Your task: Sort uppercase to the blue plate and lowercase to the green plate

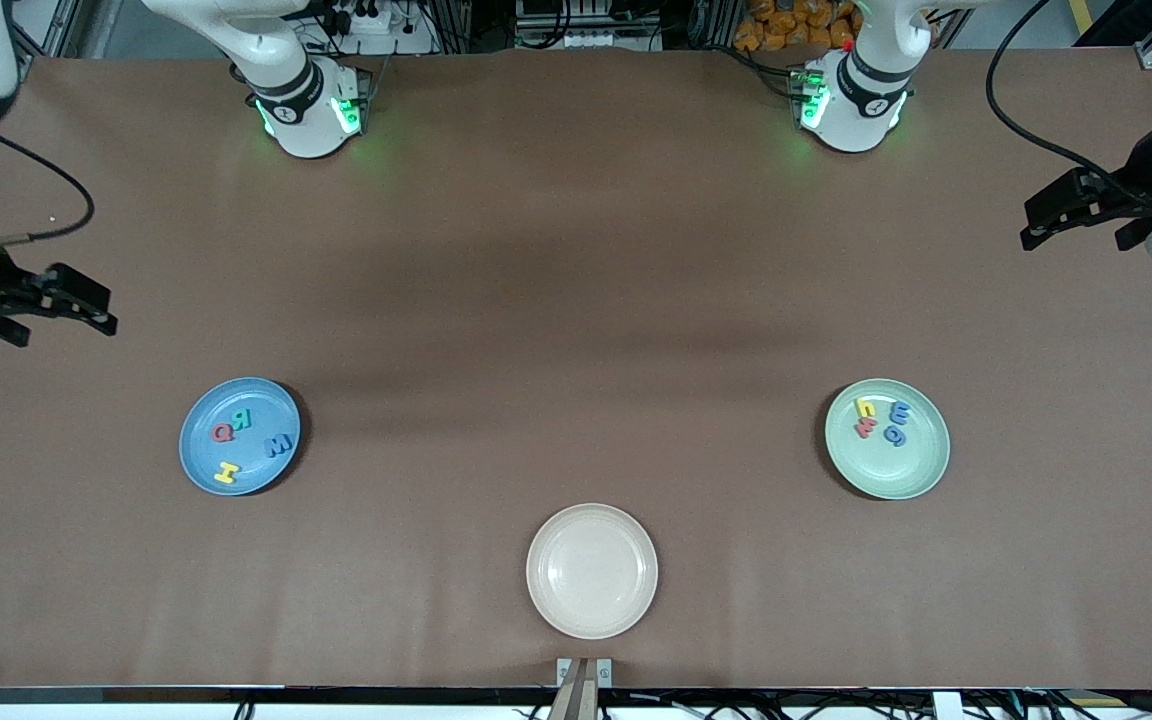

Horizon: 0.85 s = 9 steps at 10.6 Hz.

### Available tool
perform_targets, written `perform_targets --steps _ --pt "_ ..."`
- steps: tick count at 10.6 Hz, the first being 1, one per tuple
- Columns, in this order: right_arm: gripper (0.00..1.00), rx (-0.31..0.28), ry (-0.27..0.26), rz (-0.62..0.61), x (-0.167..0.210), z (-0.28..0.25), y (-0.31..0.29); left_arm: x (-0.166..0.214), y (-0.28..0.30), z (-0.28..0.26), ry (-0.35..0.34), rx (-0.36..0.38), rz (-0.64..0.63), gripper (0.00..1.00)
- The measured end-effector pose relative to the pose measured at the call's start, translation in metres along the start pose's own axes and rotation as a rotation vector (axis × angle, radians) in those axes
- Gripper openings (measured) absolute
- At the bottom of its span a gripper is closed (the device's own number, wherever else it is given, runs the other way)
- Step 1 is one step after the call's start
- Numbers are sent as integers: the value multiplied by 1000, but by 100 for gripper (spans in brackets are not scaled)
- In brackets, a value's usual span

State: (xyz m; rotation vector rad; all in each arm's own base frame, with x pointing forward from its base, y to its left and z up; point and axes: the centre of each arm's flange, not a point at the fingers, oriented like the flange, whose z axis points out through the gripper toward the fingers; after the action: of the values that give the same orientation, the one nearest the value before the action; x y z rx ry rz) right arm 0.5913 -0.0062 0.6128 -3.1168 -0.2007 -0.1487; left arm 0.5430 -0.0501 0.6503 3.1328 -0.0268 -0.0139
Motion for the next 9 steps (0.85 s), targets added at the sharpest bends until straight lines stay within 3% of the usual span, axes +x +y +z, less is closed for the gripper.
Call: perform_targets --steps 4,9 --pt "100 0 14 0 -2 -39 -16 0 0 0 -1 0 0 100" --pt "100 -17 -39 34 -16 -48 -20 0 0 1 -2 0 0 100"
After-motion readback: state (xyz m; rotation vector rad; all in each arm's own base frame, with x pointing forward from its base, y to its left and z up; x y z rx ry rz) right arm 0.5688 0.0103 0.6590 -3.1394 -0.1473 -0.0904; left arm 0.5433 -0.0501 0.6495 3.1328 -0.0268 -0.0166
